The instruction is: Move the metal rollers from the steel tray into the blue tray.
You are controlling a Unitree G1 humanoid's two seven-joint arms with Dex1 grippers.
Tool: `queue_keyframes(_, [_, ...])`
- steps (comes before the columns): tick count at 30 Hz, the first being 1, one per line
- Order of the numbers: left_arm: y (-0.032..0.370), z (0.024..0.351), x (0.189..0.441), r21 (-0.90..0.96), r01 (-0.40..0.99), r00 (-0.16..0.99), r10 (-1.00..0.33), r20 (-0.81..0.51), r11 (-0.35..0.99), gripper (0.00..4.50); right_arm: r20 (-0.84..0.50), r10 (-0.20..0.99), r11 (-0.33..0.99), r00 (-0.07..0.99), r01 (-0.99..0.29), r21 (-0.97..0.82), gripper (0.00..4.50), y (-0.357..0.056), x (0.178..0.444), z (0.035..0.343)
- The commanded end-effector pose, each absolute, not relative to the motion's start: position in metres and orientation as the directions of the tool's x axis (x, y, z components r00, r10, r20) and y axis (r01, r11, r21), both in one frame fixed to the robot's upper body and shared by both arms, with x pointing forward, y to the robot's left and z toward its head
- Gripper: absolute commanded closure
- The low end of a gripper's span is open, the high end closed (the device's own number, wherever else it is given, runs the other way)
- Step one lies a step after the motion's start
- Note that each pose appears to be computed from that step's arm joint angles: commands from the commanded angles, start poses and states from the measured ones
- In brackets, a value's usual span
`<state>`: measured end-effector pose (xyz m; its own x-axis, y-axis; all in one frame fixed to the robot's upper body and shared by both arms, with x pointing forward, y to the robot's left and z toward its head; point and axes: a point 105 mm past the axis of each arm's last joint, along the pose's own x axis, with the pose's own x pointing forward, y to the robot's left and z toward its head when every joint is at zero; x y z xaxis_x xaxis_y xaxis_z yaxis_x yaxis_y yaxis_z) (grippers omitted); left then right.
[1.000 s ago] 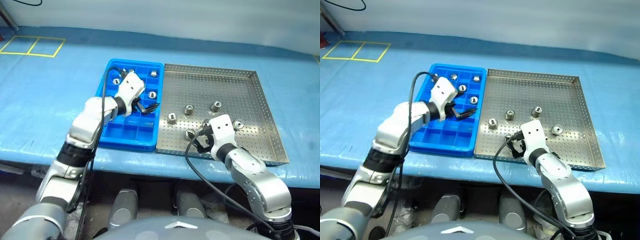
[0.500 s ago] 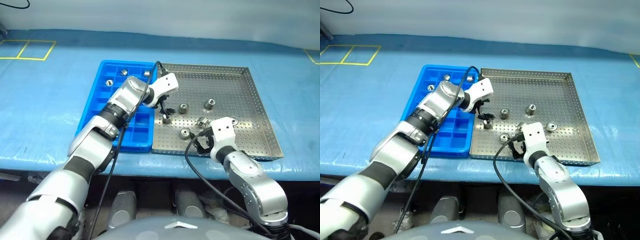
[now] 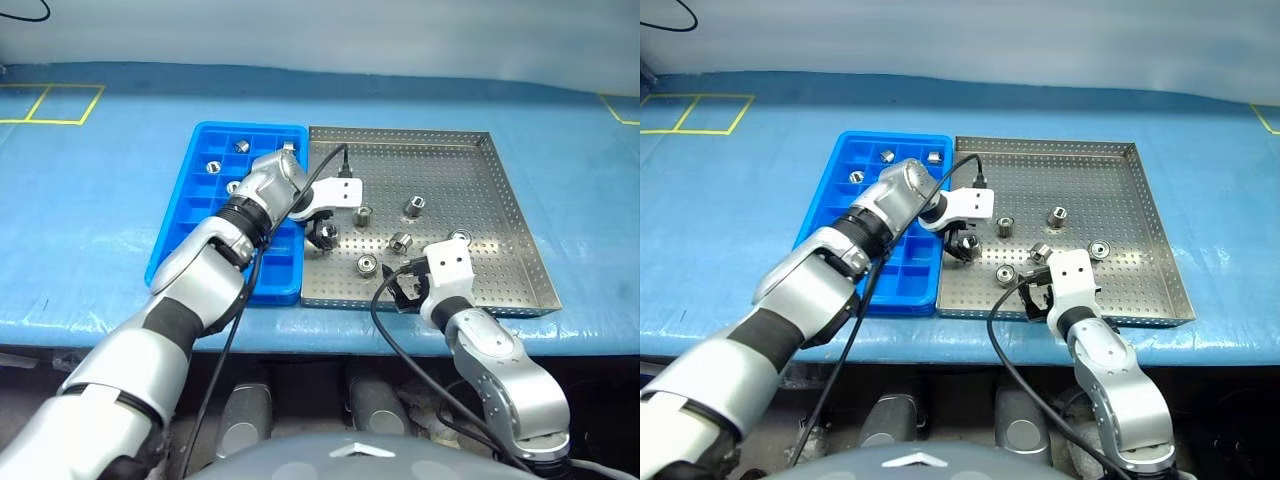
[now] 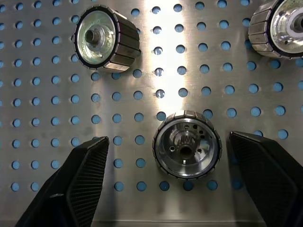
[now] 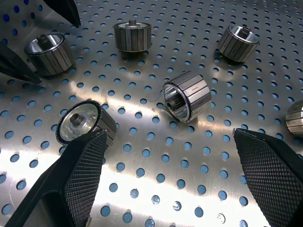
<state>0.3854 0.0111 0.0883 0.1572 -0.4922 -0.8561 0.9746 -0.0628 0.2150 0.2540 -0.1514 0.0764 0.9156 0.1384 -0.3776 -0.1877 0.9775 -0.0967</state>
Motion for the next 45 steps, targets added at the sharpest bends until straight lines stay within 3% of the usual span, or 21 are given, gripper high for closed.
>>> queue_keyframes(1, [0.008, 0.091, 0.386, 0.226, 0.971, 0.161, -0.492, -0.855, -0.075, 1.25, -0.316, 0.131, 0.979, 0.939, -0.173, -0.108, 0.0, -0.152, 0.257, 0.09])
queue_keyframes(6, [0.008, 0.101, 0.392, 0.247, 0.969, 0.194, -0.548, -0.814, -0.025, 2.77, -0.313, 0.133, 0.978, 0.94, -0.175, -0.111, 0.0, -0.153, 0.259, 0.091])
queue_keyframes(10, [0.01, 0.123, 0.402, 0.277, 0.956, 0.27, -0.643, -0.716, 0.093, 2.77, -0.312, 0.148, 0.975, 0.939, -0.191, -0.114, 0.0, -0.15, 0.261, 0.092])
queue_keyframes(14, [0.033, 0.157, 0.425, 0.356, 0.858, 0.511, -0.696, -0.505, 0.371, 2.77, -0.317, 0.175, 0.969, 0.932, -0.221, -0.114, 0.0, -0.145, 0.263, 0.092])
queue_keyframes(17, [0.056, 0.171, 0.431, 0.394, 0.755, 0.654, -0.643, -0.398, 0.524, 2.77, -0.32, 0.19, 0.965, 0.928, -0.236, -0.111, 0.0, -0.143, 0.264, 0.092])
queue_keyframes(19, [0.086, 0.183, 0.432, 0.409, 0.592, 0.805, -0.526, -0.274, 0.694, 2.77, -0.322, 0.211, 0.96, 0.923, -0.258, -0.109, 0.0, -0.138, 0.266, 0.092])
queue_keyframes(23, [0.14, 0.184, 0.412, 0.385, 0.322, 0.947, -0.287, -0.146, 0.865, 2.77, -0.298, 0.279, 0.938, 0.913, -0.325, -0.117, 0.0, -0.124, 0.272, 0.096])
queue_keyframes(28, [0.183, 0.166, 0.379, 0.359, 0.077, 0.994, -0.046, -0.096, 0.93, 2.77, -0.224, 0.412, 0.877, 0.883, -0.451, -0.166, 0.0, -0.098, 0.277, 0.109])
queue_keyframes(32, [0.201, 0.15, 0.362, 0.298, -0.033, 0.994, 0.063, -0.093, 0.954, 2.77, -0.211, 0.473, 0.845, 0.855, -0.508, -0.165, 0.0, -0.084, 0.279, 0.109])
queue_keyframes(37, [0.209, 0.138, 0.356, 0.25, -0.081, 0.989, 0.108, -0.098, 0.965, 2.77, -0.2, 0.525, 0.811, 0.827, -0.558, -0.177, 0.0, -0.072, 0.279, 0.11])
queue_keyframes(45, [0.2, 0.128, 0.363, 0.194, -0.035, 0.993, 0.056, -0.104, 0.98, 2.77, -0.164, 0.563, 0.79, 0.81, -0.586, -0.184, 0.0, -0.066, 0.274, 0.112])
